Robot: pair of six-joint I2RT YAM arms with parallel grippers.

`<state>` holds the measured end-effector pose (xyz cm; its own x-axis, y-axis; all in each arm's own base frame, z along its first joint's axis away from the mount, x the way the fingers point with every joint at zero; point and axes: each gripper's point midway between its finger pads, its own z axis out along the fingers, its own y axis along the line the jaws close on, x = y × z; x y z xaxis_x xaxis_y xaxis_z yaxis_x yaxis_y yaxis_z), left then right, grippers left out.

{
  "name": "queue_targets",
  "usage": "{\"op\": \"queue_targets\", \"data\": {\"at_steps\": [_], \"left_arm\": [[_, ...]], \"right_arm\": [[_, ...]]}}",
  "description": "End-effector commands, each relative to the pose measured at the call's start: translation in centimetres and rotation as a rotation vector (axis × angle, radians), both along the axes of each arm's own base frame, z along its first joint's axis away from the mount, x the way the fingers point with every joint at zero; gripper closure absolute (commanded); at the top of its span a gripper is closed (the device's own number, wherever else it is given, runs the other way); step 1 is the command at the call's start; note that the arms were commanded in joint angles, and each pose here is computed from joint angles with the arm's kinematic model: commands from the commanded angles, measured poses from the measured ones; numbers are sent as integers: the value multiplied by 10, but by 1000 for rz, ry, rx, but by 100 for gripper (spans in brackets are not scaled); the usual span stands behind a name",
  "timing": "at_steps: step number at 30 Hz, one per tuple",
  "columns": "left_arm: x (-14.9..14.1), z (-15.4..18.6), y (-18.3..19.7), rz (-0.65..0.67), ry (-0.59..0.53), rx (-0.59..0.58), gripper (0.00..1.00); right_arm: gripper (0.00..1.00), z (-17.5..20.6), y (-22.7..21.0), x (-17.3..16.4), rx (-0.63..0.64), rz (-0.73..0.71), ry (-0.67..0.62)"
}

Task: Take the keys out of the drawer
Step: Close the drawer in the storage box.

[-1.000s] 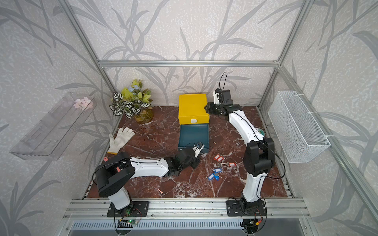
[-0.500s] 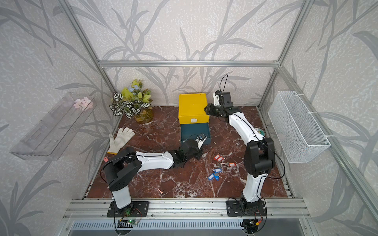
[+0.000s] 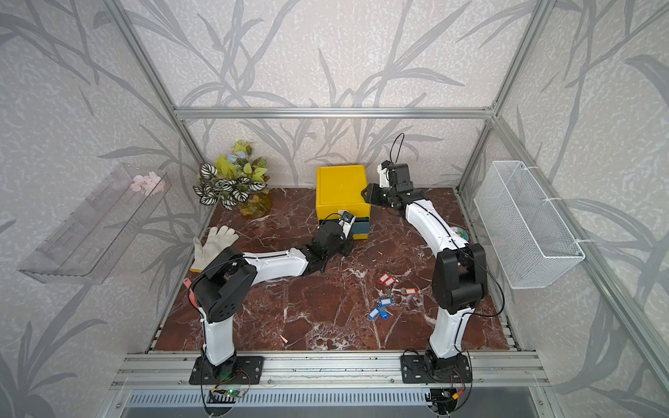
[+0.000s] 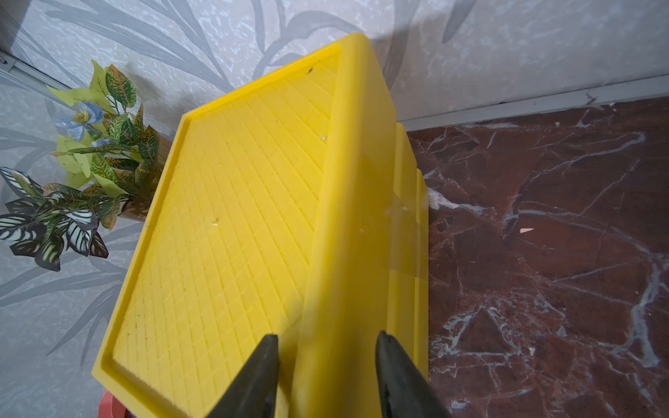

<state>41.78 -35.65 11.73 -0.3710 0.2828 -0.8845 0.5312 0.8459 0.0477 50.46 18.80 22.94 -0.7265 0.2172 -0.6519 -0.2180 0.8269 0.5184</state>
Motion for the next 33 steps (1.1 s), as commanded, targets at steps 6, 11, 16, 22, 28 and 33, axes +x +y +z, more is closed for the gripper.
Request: {"op": "queue_targets", "data": {"at_steps": [6,11,16,22,28,33], "left_arm": [[25,8,3,132,-47,-59,81],[33,16,12,211,-68,-86,79],[36,22,15,238,-62,-130,79],[36,23,23,269,-45,-143,79],[29,32,40,321,-48,-173,75],[11,39,66,374,-48,-171,70]], "right_arm": [[54,-11,-1,-8,14,2,32],[54,-11,1,-12,41,1,31],[56,-20,4,-21,75,9,59],[57,-26,14,-40,89,36,84],[57,-22,35,-61,92,87,87],[58,-17,40,-71,109,96,80]]}}
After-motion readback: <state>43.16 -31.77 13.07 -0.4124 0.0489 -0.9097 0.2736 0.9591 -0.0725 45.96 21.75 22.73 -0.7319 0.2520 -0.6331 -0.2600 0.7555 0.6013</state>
